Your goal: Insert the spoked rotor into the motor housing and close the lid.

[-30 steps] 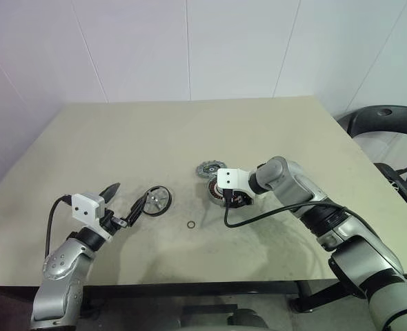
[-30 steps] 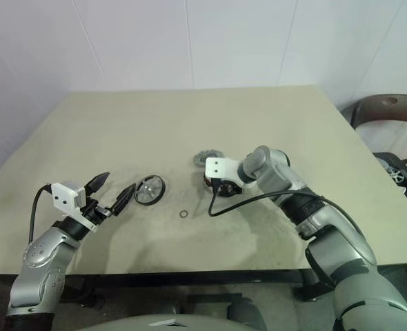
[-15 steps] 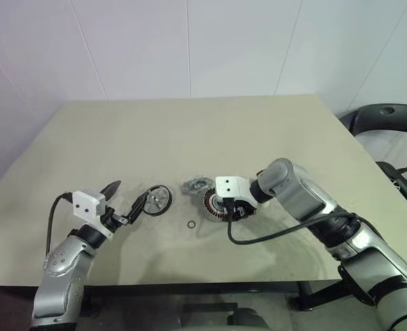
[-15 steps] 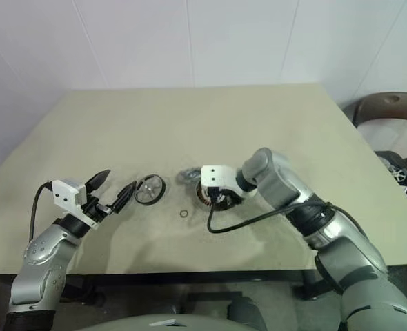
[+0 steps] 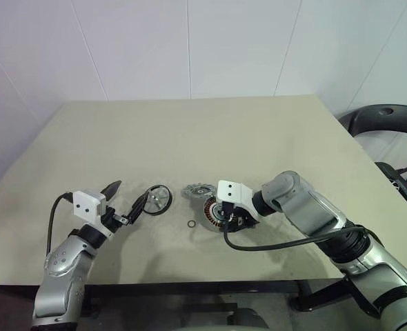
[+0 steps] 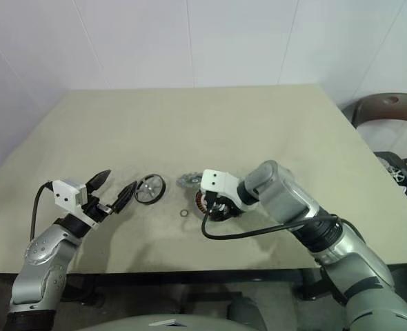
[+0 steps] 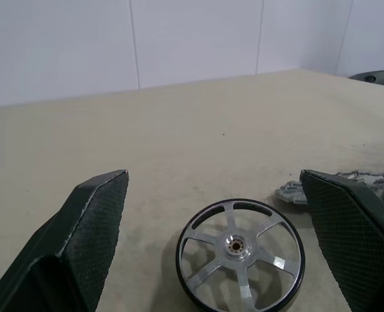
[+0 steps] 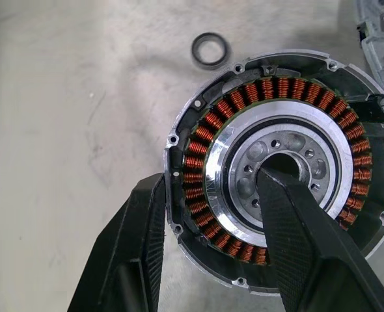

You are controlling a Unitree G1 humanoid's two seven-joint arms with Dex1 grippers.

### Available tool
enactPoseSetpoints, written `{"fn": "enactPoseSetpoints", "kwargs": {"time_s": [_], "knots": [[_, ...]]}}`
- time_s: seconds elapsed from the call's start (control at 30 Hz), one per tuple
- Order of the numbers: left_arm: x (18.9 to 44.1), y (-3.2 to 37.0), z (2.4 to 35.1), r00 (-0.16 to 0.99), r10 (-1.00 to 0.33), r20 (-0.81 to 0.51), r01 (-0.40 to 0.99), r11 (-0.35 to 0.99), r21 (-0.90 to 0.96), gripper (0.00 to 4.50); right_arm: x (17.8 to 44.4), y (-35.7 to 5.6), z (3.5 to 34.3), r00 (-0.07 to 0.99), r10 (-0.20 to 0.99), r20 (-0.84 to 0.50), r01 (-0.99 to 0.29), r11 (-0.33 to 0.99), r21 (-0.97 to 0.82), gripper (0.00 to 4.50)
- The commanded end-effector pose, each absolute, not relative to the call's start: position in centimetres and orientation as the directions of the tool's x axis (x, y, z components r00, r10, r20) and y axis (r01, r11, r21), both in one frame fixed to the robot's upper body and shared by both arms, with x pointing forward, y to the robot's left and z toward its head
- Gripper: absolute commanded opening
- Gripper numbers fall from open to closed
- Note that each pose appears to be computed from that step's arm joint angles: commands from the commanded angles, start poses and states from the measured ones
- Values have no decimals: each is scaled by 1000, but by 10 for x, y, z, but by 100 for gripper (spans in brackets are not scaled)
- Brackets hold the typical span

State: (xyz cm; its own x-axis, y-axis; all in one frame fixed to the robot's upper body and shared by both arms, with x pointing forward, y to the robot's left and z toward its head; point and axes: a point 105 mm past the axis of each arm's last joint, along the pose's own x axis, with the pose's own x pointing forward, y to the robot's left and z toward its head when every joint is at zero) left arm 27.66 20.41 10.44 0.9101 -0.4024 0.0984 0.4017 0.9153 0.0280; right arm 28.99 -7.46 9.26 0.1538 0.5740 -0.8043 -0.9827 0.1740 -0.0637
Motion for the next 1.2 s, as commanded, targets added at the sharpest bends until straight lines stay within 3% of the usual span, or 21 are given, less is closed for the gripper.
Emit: {"fn": "enactPoseSetpoints", "kwargs": {"time_s": [0.03,0.17,0.23,0.3,0.43,0.53,0.8,1.2], "knots": [[278,203,111,913,-389,118,388,921,37,450,290,-76,97,187,570,-800,-978,186,-96,180],[281,217,103,970,-241,30,239,969,58,450,293,-77,94,194,558,-807,-970,233,-72,180],[281,211,104,959,-284,21,282,958,57,450,293,-78,94,194,552,-811,-968,240,-69,180],[279,201,101,930,-367,-7,366,930,-22,450,294,-77,95,196,548,-813,-968,243,-70,252],[278,197,100,922,-386,-40,376,913,-159,450,291,-73,98,180,563,-806,-972,230,-57,366],[278,192,107,897,-442,-30,436,893,-115,450,294,-68,105,200,580,-790,-970,233,-74,448],[262,157,110,765,-638,-84,638,769,-27,450,305,-88,150,249,710,-659,-965,240,-107,448],[260,139,67,596,-775,-209,794,607,15,450,299,-131,128,296,731,-615,-954,264,-144,448]]}}
